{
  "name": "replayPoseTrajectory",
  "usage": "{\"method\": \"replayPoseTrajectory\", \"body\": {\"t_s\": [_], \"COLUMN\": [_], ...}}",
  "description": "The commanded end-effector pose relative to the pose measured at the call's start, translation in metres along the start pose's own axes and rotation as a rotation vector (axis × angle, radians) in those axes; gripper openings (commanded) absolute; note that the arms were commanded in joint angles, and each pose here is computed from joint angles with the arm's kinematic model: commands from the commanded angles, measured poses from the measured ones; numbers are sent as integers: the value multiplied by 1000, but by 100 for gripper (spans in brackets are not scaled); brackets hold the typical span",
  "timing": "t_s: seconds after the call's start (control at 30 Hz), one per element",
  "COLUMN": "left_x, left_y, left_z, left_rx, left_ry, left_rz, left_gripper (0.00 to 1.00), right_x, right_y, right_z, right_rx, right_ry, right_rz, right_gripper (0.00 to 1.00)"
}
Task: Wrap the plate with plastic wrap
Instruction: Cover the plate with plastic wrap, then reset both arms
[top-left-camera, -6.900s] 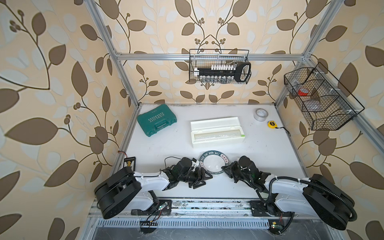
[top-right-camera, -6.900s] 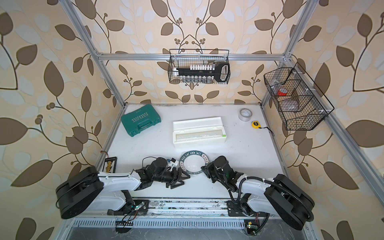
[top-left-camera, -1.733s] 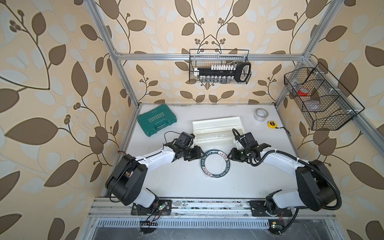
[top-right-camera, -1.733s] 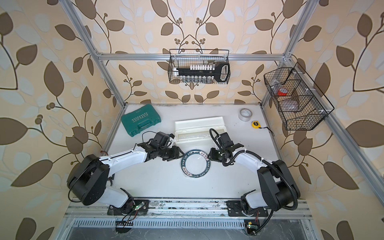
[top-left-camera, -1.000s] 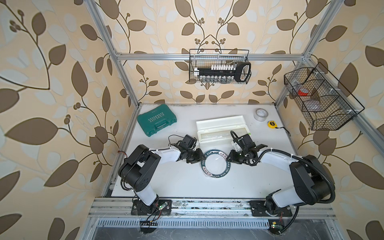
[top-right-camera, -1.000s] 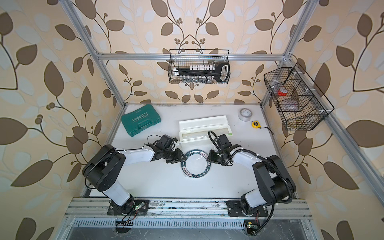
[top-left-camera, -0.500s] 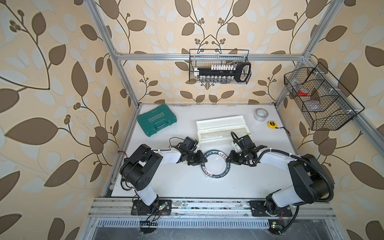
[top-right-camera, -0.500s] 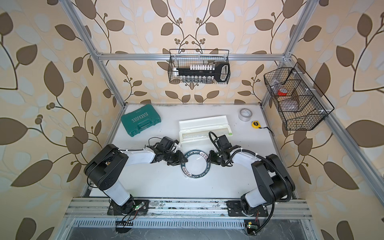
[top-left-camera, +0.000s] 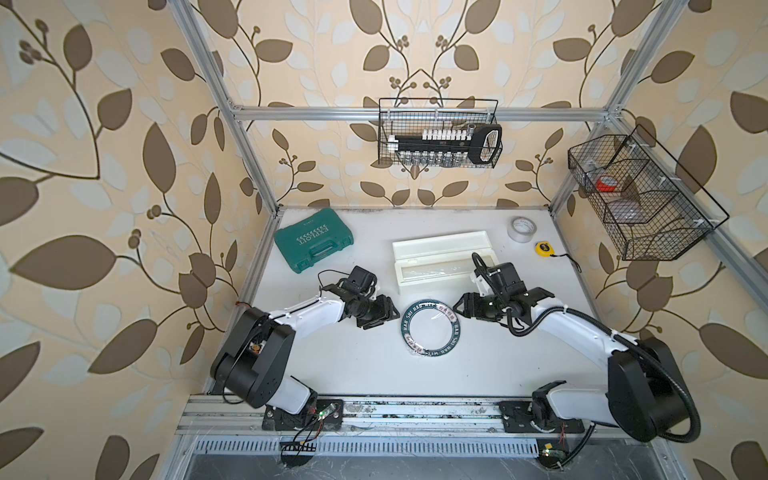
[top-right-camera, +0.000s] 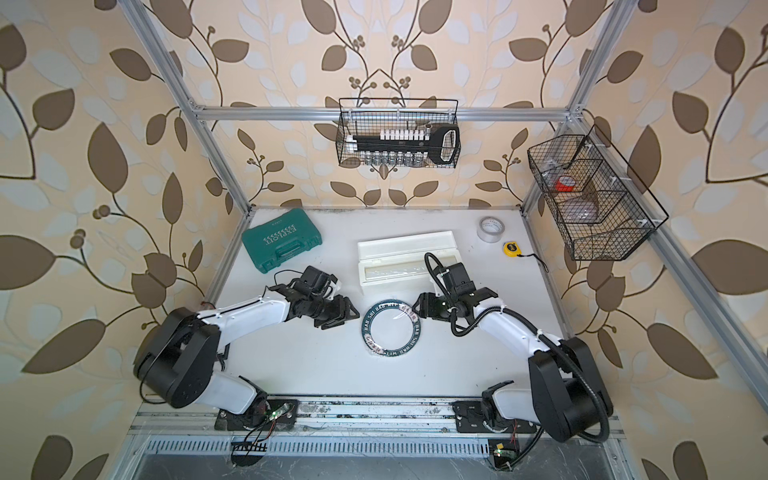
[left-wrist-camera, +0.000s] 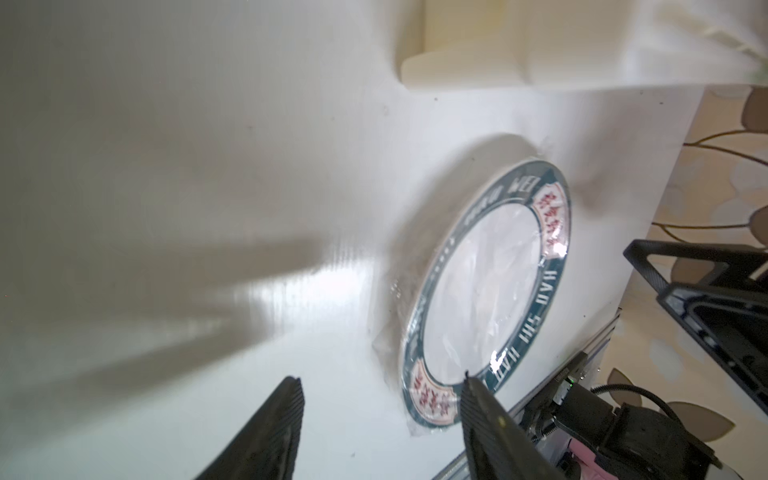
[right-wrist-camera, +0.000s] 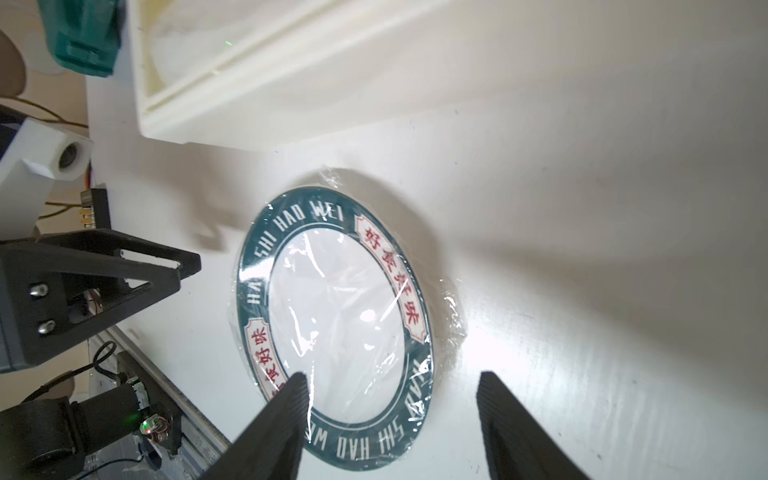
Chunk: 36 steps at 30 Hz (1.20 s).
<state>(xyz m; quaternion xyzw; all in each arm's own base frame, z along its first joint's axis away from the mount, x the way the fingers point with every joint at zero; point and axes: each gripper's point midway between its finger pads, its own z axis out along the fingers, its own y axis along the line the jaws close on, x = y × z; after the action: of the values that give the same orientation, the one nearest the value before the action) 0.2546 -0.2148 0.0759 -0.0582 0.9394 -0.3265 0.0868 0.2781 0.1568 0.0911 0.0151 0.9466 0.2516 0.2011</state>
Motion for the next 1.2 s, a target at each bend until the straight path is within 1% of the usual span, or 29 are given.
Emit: {"method": "replayPoseTrajectory", "body": {"t_s": [0.0,0.03,0.07,0.1,0.13,0.17,0.2,0.23,0.3,0.37,0.4,0.43,0.5,0.53,0.57,0.6,0.67,0.7,0.73,0.77,0.87,0.9,0.93,0.97,1.0,1.03,1.07,1.1,1.17], "left_x": [-8,-17,-28,-39,-54,-67,-80,-93,-106,-108,-108,-108,-108,-108,-113,-115,-126,-129,-135,-138,-147,-151,-154,-156,-162,-162,-161,-160,-160], "left_y": [-16,-18,-22,-20,-19,-14,-3,12,40,69,83,98,124,136,142,143,138,142,144,143,151,158,162,170,175,179,179,182,183], "left_z": [-40,-50,-61,-69,-83,-96,-111,-129,-156,-170,-170,-166,-156,-151,-152,-150,-148,-148,-148,-146,-146,-143,-135,-126,-124,-122,-123,-126,-127], "left_rx": [2,-12,-19,-49,-93,-160,-255,-379,-583,-742,-788,-811,-816,-802,-782,-769,-665,-651,-633,-618,-638,-632,-617,-634,-659,-674,-666,-681,-680], "left_ry": [-121,-196,-286,-390,-520,-625,-727,-831,-976,-1060,-1074,-1065,-1042,-1042,-1062,-1045,-1073,-1069,-1071,-1066,-1086,-1092,-1074,-1046,-1040,-1014,-1012,-1031,-1032], "left_rz": [120,167,225,292,371,422,448,426,400,375,361,339,307,290,286,284,327,310,305,324,342,315,318,308,296,274,269,248,244], "left_gripper": [64,65,65,66,67,70,74,76,81,85,86,87,87,89,88,89,90,91,91,91,91,92,92,92,97,99,99,99,99], "right_x": [-32,-46,-60,-75,-91,-100,-107,-113,-119,-119,-119,-118,-119,-120,-119,-118,-119,-119,-119,-117,-118,-119,-120,-121,-122,-123,-124,-126,-125], "right_y": [-9,-17,-20,-26,-38,-50,-63,-73,-94,-108,-114,-120,-135,-141,-146,-148,-151,-150,-150,-151,-148,-150,-152,-154,-157,-160,-161,-162,-164], "right_z": [-33,-44,-53,-66,-82,-95,-107,-117,-126,-118,-111,-105,-101,-96,-93,-90,-92,-88,-87,-86,-84,-79,-74,-74,-75,-72,-71,-67,-67], "right_rx": [111,162,193,235,308,378,461,539,672,712,712,726,764,774,781,779,797,774,761,756,725,726,705,682,672,666,656,634,622], "right_ry": [-200,-307,-406,-532,-677,-784,-880,-941,-975,-965,-962,-957,-985,-972,-965,-964,-983,-967,-972,-980,-1036,-1012,-972,-969,-976,-958,-948,-936,-933], "right_rz": [-63,-74,-106,-132,-107,-92,-112,-162,-198,-180,-175,-174,-157,-158,-149,-150,-145,-150,-161,-166,-199,-200,-189,-181,-176,-169,-164,-167,-163], "right_gripper": [71,75,80,85,85,87,90,90,90,91,91,91,91,91,91,90,91,92,98,99,99,99,99,98,98,99,99,99,98]}}
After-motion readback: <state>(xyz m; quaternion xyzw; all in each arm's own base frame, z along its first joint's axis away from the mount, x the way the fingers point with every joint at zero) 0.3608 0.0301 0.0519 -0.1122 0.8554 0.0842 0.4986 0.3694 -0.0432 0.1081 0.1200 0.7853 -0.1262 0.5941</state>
